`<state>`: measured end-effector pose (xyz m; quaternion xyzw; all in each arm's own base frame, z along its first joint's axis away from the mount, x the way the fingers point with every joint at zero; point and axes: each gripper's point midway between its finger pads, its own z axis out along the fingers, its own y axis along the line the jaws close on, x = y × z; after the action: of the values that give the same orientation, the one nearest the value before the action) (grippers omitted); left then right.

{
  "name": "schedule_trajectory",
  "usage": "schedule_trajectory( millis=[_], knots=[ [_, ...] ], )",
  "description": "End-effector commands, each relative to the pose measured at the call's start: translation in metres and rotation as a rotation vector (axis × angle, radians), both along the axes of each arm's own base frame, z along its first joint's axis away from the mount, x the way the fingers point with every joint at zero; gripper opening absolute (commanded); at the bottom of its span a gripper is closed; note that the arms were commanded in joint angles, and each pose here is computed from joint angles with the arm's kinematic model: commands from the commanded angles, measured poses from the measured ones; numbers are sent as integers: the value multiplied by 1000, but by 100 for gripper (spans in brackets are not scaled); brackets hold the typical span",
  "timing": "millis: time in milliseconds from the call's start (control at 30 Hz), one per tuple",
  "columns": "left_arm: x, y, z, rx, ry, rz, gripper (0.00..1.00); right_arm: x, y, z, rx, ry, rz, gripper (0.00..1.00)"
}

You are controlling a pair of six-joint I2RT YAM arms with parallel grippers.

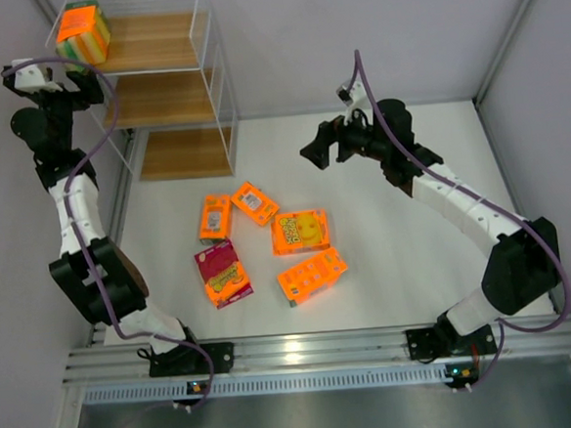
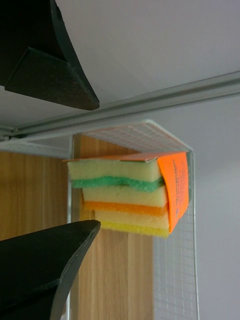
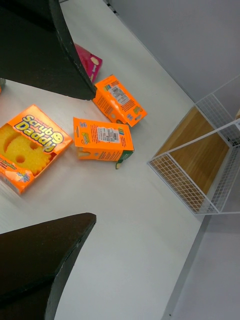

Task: Place and organize the cleaning sponges onto the shelf

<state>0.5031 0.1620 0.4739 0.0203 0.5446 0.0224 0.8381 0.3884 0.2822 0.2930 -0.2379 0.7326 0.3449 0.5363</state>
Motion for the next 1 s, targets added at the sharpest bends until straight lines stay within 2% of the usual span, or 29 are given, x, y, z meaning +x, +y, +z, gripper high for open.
schedule_trajectory(
  millis=[0, 33, 67, 100, 200, 267, 300, 367, 433, 500, 533, 600, 667, 700, 733, 767, 833, 933, 967],
  knots=[
    [-36, -30, 29, -19, -47, -85, 98, -13, 3, 24, 30, -39, 40, 99],
    [-44, -29, 31, -39, -55, -67, 98, -15, 3, 26, 38, -43, 44, 99],
    [-68, -30, 52, -65, -110, -20, 98, -18, 2, 25, 49, -39, 42, 99],
    [-75, -29, 40, -98, -96, 3, 98, -21, 0, 30, 57, -46, 40, 99],
    [-117, -42, 48, -145, -78, 41, 98, -29, -4, 34, 64, -47, 34, 99],
    [-149, -61, 62, -143, -70, 25, 98, -33, -8, 32, 74, -32, 19, 99],
    [-153, -74, 45, -155, 22, -22, 98, -36, -11, 37, 86, -36, 12, 99],
    [-176, -107, 39, -150, 88, -136, 98, -46, -16, 42, 113, -27, 0, 100],
    [-186, -129, 7, -262, 228, -227, 98, -53, -21, 45, 132, -24, -14, 99],
    [-197, -169, -31, -332, 326, -367, 98, -63, -30, 40, 151, 3, -52, 99],
    [-202, -185, -48, -423, 377, -432, 98, -67, -34, 34, 149, 24, -69, 99],
    [-209, -215, -102, -543, 518, -534, 95, -75, -44, 20, 157, 73, -117, 99],
    [-220, -242, -153, -614, 693, -587, 89, -85, -52, -18, 132, 175, -157, 99],
    [-221, -246, -169, -613, 740, -558, 89, -91, -55, -23, 136, 189, -163, 100],
    [-216, -239, -185, -587, 759, -453, 89, -96, -57, -35, 132, 217, -171, 100],
    [-226, -255, -205, -571, 850, -451, 89, -102, -62, -61, 120, 283, -197, 99],
    [-228, -262, -219, -555, 886, -389, 87, -115, -69, -90, 111, 350, -231, 99],
    [-237, -292, -240, -575, 966, -407, 86, -129, -80, -128, 79, 445, -287, 99],
    [-240, -306, -255, -541, 1012, -395, 84, -134, -80, -136, 76, 476, -285, 99]
  ],
)
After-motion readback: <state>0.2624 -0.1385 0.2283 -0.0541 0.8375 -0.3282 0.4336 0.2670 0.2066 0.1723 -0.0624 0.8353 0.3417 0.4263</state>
